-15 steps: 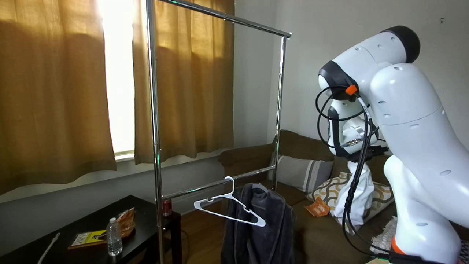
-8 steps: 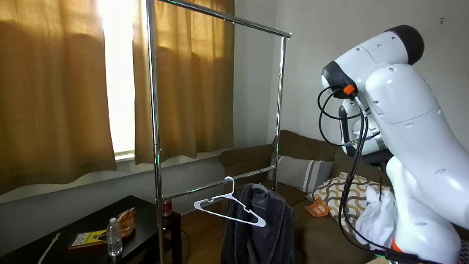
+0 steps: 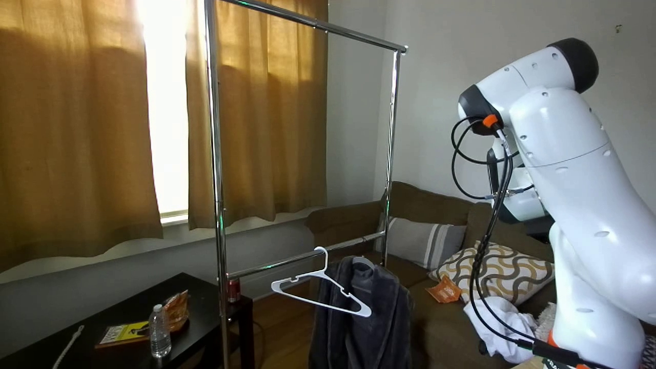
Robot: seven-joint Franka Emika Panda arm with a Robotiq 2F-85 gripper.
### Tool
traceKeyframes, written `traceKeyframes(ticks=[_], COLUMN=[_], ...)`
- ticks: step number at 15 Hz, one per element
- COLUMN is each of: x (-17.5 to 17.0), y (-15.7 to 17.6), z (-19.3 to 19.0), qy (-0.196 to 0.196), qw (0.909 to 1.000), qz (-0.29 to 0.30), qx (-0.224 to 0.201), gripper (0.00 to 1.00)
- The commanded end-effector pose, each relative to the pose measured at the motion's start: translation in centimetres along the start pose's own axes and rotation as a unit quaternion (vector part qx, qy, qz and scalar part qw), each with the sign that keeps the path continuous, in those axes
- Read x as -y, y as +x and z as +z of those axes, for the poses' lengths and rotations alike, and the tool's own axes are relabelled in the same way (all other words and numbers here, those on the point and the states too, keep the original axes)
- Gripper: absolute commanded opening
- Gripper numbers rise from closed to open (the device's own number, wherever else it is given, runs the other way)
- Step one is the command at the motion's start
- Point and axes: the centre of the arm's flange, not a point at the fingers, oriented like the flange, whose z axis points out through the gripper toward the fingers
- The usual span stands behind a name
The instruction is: Remove the hanger from the white cloth, then put the white cloth on the bottom rod
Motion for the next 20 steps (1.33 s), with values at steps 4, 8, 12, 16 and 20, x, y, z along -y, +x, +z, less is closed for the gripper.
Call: traceKeyframes(ticks=[4, 8, 12, 16, 20], x=[3.8, 7.9, 7.1, 7.0, 12.2], y=[-0.3, -0.2, -1.0, -1.0, -0.5], z=[5.4, 8.1, 4.4, 4.4, 6.8], qy=[0.055, 0.088, 0.061, 0.061, 0.073], qw=[0.9965, 0.9922, 0.9954, 0.9955, 0.9923], qz=[-0.033, -0.061, -0.052, -0.052, -0.073], qx=[0.055, 0.064, 0.052, 0.052, 0.067], gripper=[0.56, 0.84, 0.90, 0.98, 1.00])
